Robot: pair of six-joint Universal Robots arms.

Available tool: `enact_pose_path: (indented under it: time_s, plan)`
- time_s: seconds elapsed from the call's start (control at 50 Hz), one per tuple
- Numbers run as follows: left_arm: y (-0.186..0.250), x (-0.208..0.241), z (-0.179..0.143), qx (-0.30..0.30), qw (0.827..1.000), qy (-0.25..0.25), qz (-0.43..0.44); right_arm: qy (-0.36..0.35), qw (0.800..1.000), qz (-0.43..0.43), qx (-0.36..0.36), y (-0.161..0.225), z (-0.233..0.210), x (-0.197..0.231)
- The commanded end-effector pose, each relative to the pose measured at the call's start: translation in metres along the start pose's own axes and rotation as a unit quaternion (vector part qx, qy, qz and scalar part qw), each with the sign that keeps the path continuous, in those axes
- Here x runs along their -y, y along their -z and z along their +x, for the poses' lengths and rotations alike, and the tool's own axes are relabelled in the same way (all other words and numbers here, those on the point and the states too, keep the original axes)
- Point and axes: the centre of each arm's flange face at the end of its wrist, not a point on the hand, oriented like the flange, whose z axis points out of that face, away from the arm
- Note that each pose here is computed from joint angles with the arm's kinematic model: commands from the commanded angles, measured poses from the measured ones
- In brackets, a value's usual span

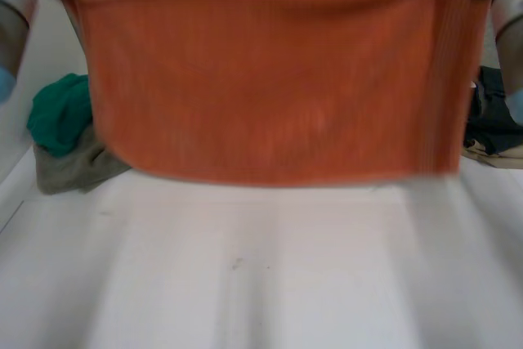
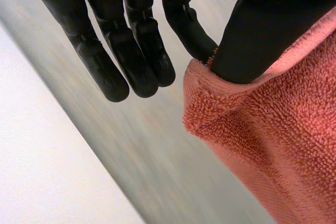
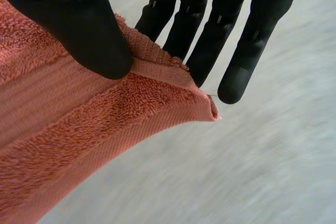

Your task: Fold the laundry.

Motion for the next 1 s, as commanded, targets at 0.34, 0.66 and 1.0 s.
enact_pose_path:
  time_s: [0.34,0.66,1.0]
  plan:
    - [0.026,-0.091,0.011,0.008,0.996,0.068,-0.06,-0.06,0.995,-0.034,0.065,0.032,-0.055,-0.058]
    - [0.136,-0.18,0.042,-0.131,0.934,-0.102,-0.316,0.07,0.937,-0.258,0.223,0.142,-0.111,-0.162]
    - [0.26,-0.074,0.013,-0.334,0.812,-0.181,-0.443,0.254,0.814,-0.33,0.405,0.244,-0.008,-0.082]
